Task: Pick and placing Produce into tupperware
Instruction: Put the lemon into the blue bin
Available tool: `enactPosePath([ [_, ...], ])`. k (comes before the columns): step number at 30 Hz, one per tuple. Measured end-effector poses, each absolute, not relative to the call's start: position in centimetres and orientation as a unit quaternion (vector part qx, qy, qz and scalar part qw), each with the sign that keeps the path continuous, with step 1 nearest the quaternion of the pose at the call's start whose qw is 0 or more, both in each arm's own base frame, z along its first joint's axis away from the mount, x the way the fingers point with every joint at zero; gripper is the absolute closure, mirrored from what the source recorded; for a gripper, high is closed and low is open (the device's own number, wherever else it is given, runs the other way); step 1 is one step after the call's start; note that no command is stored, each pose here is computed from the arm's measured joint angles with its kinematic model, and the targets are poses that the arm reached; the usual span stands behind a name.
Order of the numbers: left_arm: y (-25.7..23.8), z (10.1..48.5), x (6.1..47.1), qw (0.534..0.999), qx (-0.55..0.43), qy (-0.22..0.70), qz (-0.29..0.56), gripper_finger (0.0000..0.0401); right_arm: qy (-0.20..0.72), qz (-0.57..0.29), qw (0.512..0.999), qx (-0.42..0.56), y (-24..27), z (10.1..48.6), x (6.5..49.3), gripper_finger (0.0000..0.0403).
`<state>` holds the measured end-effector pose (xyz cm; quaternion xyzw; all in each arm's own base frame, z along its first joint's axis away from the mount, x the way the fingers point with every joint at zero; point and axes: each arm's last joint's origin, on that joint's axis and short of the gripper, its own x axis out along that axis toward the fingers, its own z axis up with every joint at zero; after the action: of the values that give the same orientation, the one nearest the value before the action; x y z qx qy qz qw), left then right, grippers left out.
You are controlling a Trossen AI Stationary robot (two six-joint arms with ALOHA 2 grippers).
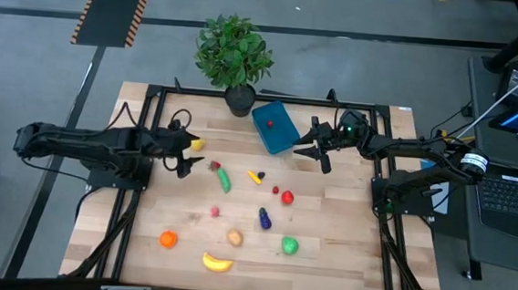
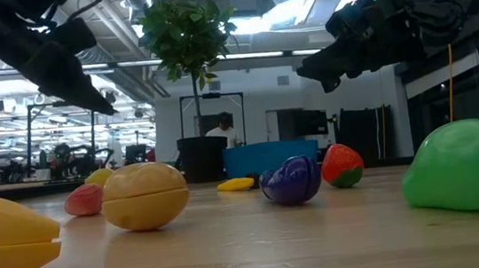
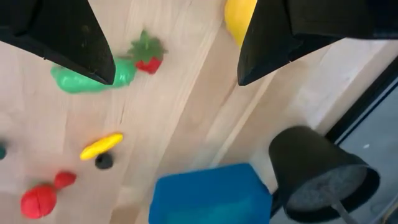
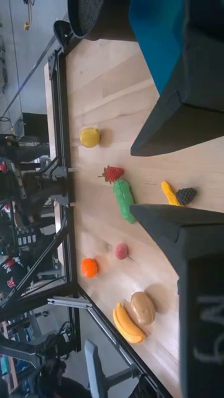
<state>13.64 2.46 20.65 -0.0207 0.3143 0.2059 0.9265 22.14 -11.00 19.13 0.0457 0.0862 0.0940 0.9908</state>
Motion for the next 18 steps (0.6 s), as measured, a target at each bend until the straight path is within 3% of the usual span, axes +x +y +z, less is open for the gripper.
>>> enactPosePath([
  [18, 5.2, 20.1, 16.3, 0.847, -0.023, 0.469, 0.249, 0.0071, 0.085, 0.095, 0.991, 0.034, -11.0, 19.1, 22.1, 0.0265],
])
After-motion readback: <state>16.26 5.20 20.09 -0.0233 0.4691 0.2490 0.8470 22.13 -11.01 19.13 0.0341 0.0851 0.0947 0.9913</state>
